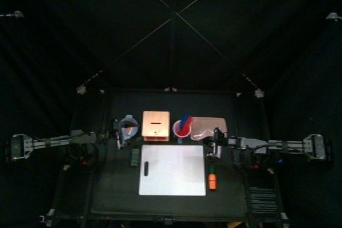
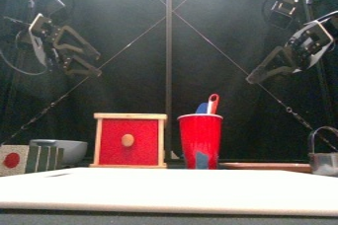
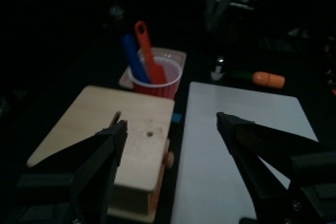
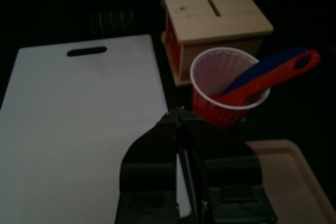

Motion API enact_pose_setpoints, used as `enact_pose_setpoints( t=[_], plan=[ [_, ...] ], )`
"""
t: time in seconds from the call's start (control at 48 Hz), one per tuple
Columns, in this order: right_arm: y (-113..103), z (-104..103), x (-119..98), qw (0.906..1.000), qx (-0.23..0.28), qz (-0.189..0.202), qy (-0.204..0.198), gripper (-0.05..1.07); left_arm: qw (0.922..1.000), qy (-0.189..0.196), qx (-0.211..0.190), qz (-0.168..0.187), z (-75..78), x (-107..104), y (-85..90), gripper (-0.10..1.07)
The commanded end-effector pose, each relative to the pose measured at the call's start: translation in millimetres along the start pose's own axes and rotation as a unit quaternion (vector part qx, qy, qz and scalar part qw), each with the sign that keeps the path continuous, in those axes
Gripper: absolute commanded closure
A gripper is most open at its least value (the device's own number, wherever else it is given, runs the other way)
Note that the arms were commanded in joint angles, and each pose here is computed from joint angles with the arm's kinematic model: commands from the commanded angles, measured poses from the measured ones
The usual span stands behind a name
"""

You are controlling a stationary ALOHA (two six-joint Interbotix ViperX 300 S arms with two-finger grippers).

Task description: Place salmon sushi in bowl

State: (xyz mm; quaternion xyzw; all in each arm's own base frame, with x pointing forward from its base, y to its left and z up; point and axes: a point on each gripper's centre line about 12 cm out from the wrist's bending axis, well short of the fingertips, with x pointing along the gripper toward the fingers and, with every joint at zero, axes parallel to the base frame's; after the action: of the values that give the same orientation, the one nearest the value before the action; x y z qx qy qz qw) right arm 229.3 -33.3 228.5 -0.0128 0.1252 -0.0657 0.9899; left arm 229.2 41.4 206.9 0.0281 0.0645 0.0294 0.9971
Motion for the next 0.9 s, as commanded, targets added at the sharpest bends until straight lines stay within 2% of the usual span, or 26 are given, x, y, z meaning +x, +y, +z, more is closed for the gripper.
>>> enact_pose_setpoints(
  t=[0.0, 0.125, 0.271, 0.354, 0.458, 0.875],
  plan=[
    [6, 17, 0, 0.9992, -0.004, 0.014, -0.037, 1.01, 0.9997, -0.017, 0.005, -0.014, 4.5, 10, -3.6, -0.05],
    [18, 26, 0, 0.9978, -0.009, 0.037, -0.054, 1.01, 0.9984, -0.015, -0.007, -0.053, -7.1, 22, -21.0, -0.05],
    [24, 33, 1, 0.9967, -0.013, 0.051, -0.063, 1.01, 0.9967, -0.006, -0.029, -0.076, -22.8, 37, -34.5, -0.05],
    [26, 33, 1, 0.9966, -0.012, 0.055, -0.061, 1.01, 0.9969, -0.005, -0.023, -0.075, -24.9, 46, -36.4, -0.05],
    [28, 32, 1, 0.9964, -0.013, 0.058, -0.061, 1.01, 0.9967, -0.012, -0.015, -0.079, -20.0, 53, -39.1, -0.05],
    [27, 23, 7, 0.9975, -0.016, 0.055, -0.042, 1.01, 0.9976, -0.004, -0.029, -0.062, -22.6, 54, -34.7, -0.05]
  ],
)
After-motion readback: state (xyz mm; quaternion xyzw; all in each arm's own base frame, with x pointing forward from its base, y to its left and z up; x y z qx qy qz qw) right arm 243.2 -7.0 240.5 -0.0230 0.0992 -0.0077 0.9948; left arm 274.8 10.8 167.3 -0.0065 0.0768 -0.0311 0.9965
